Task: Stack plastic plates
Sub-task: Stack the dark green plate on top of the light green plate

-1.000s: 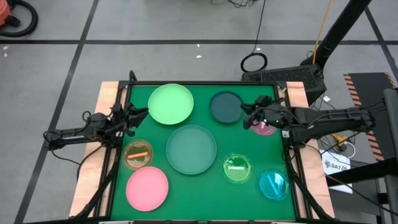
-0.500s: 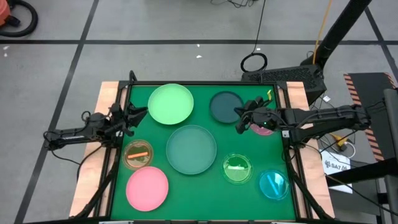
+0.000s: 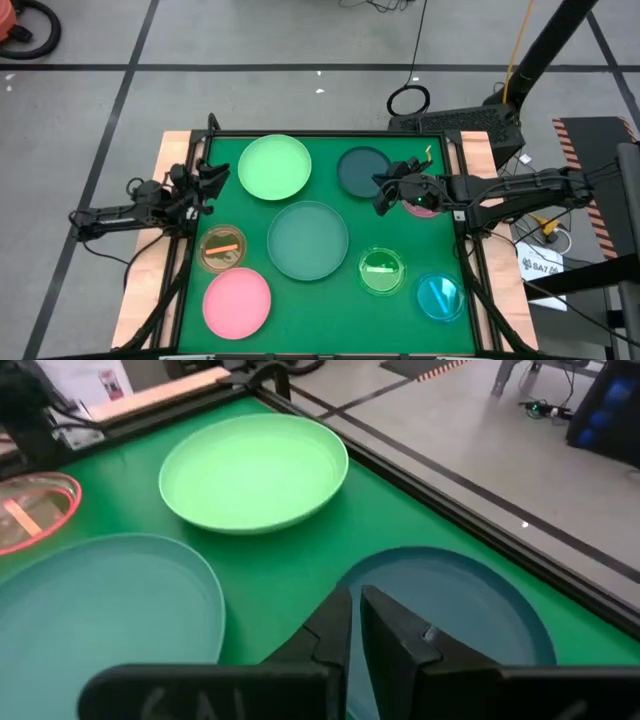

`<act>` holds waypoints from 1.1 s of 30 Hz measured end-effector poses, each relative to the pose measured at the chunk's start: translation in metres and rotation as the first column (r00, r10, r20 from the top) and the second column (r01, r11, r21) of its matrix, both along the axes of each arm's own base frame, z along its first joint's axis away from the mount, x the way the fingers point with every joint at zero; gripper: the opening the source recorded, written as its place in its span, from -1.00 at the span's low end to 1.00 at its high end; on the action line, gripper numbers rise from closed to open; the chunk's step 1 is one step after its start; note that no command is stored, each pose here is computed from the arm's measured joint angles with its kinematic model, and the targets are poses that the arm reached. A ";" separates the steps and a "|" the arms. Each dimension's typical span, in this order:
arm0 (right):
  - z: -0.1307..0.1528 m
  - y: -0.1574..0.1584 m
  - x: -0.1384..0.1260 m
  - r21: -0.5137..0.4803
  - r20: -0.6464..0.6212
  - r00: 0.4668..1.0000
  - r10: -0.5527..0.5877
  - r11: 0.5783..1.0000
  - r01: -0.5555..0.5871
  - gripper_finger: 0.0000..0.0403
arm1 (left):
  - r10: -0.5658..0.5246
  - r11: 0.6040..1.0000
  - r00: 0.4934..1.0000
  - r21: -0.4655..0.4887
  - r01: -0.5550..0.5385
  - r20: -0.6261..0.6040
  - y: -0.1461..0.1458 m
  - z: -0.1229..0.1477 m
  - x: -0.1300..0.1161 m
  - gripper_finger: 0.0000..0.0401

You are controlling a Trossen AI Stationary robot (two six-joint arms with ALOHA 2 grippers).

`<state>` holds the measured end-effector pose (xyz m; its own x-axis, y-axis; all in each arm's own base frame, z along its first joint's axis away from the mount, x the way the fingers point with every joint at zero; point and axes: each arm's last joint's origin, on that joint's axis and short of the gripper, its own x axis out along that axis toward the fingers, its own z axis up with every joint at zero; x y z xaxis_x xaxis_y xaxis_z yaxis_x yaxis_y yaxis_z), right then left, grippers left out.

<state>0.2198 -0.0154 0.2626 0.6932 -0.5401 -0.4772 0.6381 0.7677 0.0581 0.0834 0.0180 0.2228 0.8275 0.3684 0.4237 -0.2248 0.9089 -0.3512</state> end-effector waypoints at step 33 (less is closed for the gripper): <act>0.019 -0.008 0.145 -0.157 -0.152 0.919 0.364 0.909 -0.386 -0.89 | 0.145 0.966 0.978 0.236 -0.107 -0.152 -0.001 0.037 -0.014 -0.31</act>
<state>0.3649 -0.0231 0.2816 0.8067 -0.3353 -0.4866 0.2946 0.9420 -0.1608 0.0697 0.0167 0.2595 0.8465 0.3852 0.3676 -0.3805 0.9206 -0.0885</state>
